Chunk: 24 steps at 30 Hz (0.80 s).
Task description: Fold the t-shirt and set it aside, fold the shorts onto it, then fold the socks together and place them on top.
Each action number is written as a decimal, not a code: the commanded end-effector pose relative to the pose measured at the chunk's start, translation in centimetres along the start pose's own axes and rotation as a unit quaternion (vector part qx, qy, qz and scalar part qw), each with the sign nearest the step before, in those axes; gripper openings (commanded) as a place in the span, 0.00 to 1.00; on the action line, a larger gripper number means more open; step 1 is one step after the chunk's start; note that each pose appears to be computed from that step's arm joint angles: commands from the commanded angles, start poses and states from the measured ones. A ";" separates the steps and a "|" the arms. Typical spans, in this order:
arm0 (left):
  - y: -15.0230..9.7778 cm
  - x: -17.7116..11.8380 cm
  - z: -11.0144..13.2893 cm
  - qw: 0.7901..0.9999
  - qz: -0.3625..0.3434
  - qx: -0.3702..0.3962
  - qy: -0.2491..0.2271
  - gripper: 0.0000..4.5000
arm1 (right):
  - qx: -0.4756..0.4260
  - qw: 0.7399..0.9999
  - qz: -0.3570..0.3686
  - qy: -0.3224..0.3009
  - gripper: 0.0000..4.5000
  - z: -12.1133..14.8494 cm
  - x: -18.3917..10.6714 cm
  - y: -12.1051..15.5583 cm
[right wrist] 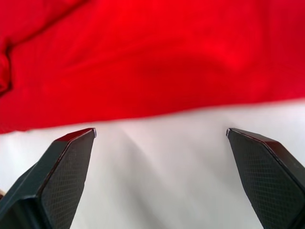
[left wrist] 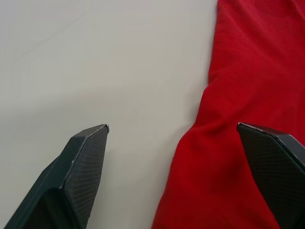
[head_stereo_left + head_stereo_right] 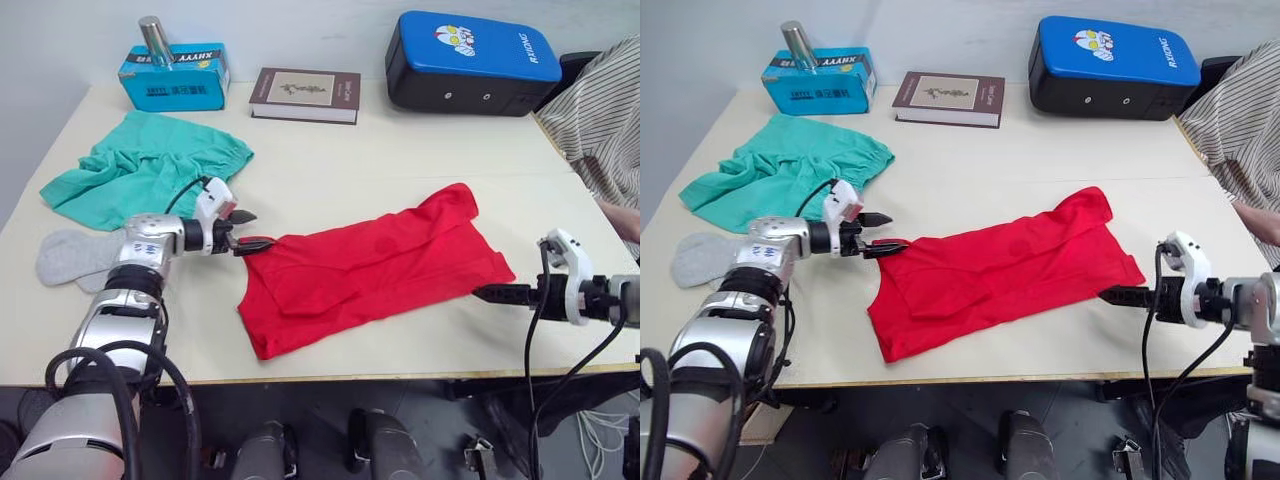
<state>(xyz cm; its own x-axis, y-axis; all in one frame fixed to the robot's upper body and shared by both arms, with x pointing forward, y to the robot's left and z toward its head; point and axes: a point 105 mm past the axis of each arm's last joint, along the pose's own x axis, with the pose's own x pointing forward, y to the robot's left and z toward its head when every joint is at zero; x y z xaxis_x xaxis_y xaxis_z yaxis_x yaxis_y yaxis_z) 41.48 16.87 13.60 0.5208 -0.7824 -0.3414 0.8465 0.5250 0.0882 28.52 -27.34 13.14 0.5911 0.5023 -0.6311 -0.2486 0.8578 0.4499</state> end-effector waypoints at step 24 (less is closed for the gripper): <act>-3.6 0.2 -2.7 0.993 -0.092 -0.071 -0.038 0.00 | -0.027 0.995 -0.020 -0.096 0.00 3.7 6.7 0.7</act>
<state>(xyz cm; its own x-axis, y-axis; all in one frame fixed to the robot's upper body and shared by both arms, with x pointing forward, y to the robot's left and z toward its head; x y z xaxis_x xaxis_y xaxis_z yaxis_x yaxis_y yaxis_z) 38.71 15.48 10.71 0.3740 -0.8827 -0.2846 0.9079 0.4111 -0.0820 34.81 -23.54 11.44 0.7270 0.4532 -0.5158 -0.2579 0.8765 0.4066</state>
